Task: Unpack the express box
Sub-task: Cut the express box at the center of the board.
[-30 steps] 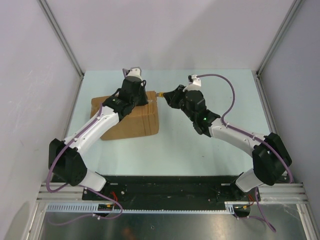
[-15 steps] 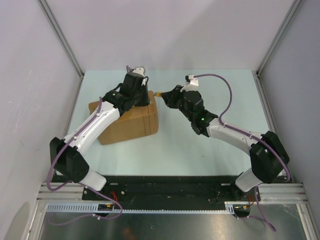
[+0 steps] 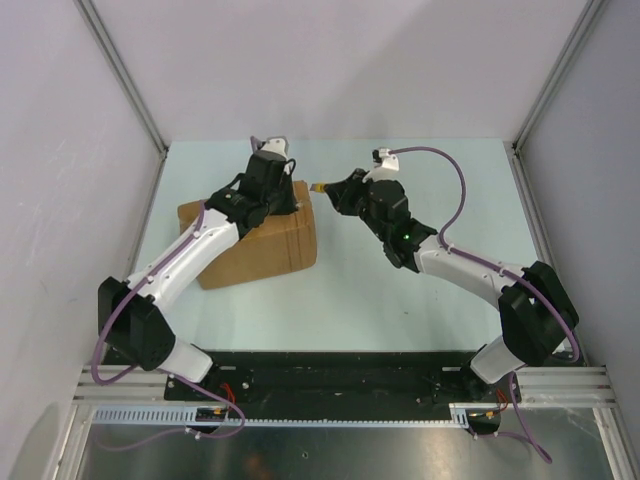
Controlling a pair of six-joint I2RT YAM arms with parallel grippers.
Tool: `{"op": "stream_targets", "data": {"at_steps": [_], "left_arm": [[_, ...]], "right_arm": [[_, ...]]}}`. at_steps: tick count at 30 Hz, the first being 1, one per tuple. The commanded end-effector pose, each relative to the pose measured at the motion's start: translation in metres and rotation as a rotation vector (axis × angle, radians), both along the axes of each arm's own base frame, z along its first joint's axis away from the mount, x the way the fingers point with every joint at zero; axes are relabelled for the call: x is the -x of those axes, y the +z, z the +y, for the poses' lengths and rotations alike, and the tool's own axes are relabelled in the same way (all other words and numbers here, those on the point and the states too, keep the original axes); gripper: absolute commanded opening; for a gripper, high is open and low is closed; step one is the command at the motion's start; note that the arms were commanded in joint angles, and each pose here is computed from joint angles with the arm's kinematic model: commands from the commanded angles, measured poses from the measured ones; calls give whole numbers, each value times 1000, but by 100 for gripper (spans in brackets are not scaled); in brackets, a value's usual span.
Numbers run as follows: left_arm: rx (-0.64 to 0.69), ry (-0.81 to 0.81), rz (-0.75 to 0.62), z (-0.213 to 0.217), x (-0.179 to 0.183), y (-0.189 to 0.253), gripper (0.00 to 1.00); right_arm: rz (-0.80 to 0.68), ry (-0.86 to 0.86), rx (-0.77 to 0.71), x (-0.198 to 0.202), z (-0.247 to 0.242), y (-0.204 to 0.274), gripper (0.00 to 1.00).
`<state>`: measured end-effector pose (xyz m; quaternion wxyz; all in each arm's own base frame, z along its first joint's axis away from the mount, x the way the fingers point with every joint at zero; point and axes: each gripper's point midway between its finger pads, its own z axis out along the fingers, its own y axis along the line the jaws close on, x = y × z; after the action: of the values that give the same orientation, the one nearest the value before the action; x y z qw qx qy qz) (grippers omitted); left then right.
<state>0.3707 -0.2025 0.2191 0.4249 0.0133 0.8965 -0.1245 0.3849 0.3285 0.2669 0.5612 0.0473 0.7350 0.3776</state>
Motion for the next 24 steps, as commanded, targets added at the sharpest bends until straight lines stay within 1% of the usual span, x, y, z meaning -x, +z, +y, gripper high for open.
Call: {"op": "stream_targets", "data": {"at_steps": [1,14,24], "left_arm": [[-131,-14,194,18,35,-59,17],[-137,-8,202,20,37,-64,16],[-141,-2,201,22,37,-63,16]], "right_arm": [[-73,-12,-84,-3,-6,44,0],[-49,48,-106,-5,13,35,0],[-9,62,-79,-4,16,19,0]]}}
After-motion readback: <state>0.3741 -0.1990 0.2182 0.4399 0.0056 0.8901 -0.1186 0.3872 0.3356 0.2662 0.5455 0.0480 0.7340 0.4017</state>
